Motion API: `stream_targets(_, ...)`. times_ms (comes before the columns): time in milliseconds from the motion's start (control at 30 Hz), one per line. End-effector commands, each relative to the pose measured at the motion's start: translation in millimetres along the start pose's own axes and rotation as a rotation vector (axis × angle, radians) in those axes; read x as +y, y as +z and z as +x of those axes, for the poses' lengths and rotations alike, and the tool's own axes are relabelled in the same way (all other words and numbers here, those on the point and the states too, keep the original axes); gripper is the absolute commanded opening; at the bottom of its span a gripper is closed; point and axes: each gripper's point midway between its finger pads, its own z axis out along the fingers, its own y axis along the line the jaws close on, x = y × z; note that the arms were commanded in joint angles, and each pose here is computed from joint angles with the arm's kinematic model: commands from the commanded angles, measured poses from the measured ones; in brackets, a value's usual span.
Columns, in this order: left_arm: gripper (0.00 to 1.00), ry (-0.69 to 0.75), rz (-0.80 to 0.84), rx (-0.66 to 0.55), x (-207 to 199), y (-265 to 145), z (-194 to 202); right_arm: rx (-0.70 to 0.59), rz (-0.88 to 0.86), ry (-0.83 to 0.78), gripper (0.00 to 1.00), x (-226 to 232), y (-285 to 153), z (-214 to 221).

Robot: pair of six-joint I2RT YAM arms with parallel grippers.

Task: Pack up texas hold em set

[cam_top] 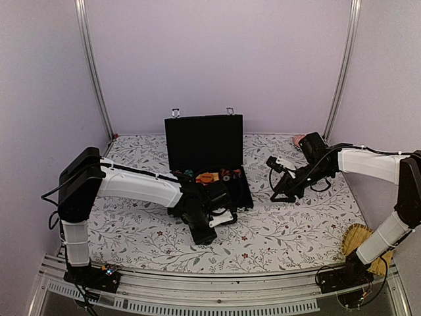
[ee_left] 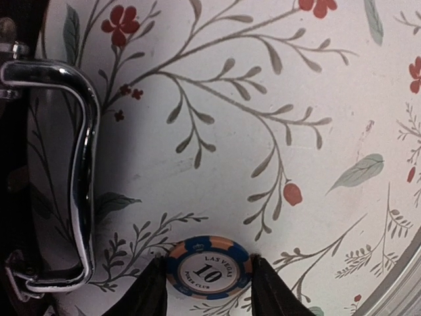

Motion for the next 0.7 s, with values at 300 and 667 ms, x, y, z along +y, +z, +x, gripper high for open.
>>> stream_targets(300, 0.24, 0.000, 0.015, 0.077, -7.7, -8.8, 13.3, -0.006, -0.020, 0.012, 0.60, 1.6, 1.4, 1.6)
stream_targets(667, 0.25, -0.087, -0.187, -0.106, 43.6, -104.7, -1.1, -0.002, -0.027, 0.018, 0.60, 0.8, 3.8, 1.8)
